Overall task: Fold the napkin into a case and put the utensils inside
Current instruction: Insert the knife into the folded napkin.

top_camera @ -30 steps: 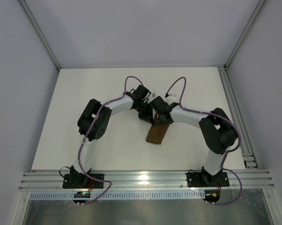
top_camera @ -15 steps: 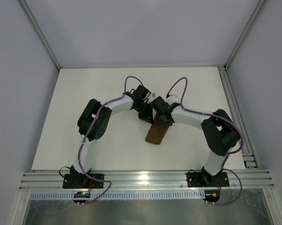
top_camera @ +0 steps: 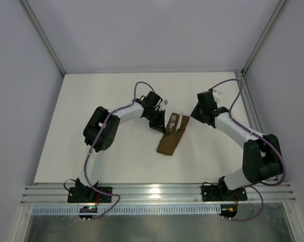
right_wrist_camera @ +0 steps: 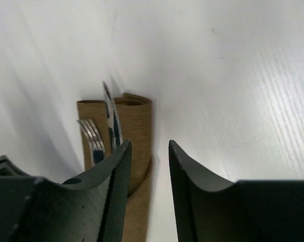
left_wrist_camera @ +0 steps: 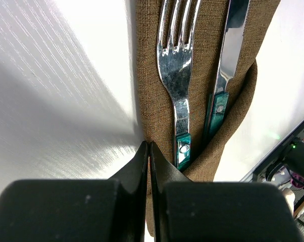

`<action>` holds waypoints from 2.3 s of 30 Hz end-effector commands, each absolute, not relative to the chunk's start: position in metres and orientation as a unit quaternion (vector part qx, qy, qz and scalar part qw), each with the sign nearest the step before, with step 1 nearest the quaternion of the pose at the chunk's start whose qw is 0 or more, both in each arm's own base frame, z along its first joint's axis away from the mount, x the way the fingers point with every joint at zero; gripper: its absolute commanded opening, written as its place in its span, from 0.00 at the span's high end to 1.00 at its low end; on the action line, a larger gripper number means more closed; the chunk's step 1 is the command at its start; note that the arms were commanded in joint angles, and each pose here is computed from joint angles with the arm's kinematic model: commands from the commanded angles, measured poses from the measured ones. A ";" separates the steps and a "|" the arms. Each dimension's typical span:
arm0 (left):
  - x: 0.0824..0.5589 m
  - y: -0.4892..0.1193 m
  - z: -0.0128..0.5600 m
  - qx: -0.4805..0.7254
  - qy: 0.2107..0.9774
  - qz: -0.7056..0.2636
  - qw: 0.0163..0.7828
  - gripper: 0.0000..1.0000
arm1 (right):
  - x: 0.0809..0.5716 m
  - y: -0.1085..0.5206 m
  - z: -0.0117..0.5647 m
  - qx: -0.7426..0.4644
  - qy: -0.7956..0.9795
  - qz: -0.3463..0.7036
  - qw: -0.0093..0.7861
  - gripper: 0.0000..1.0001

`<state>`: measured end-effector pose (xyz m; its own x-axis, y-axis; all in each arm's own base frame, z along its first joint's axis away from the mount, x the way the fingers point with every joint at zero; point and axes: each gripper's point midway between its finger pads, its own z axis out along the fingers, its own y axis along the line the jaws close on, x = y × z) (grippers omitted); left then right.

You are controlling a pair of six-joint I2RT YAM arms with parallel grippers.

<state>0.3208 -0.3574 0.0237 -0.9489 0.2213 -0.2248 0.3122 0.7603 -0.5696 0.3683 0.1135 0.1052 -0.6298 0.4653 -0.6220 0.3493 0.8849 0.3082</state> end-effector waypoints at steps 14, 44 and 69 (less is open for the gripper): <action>0.328 -0.364 0.052 0.150 0.923 -0.339 0.101 1.00 | 0.393 0.140 0.092 0.136 0.929 0.005 0.345 0.60; 0.326 -0.365 0.054 0.149 0.922 -0.344 0.097 1.00 | 0.408 0.161 0.032 0.126 0.950 -0.037 0.283 0.57; 0.328 -0.367 0.057 0.145 0.921 -0.346 0.103 1.00 | 0.386 0.167 0.041 0.140 0.946 -0.036 0.292 0.86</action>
<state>0.3200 -0.3585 0.0259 -0.9496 0.2205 -0.2227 0.3107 0.7554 -0.5770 0.3996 0.1631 0.0300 -0.7973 0.2225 -0.5611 0.2732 0.9619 -0.0066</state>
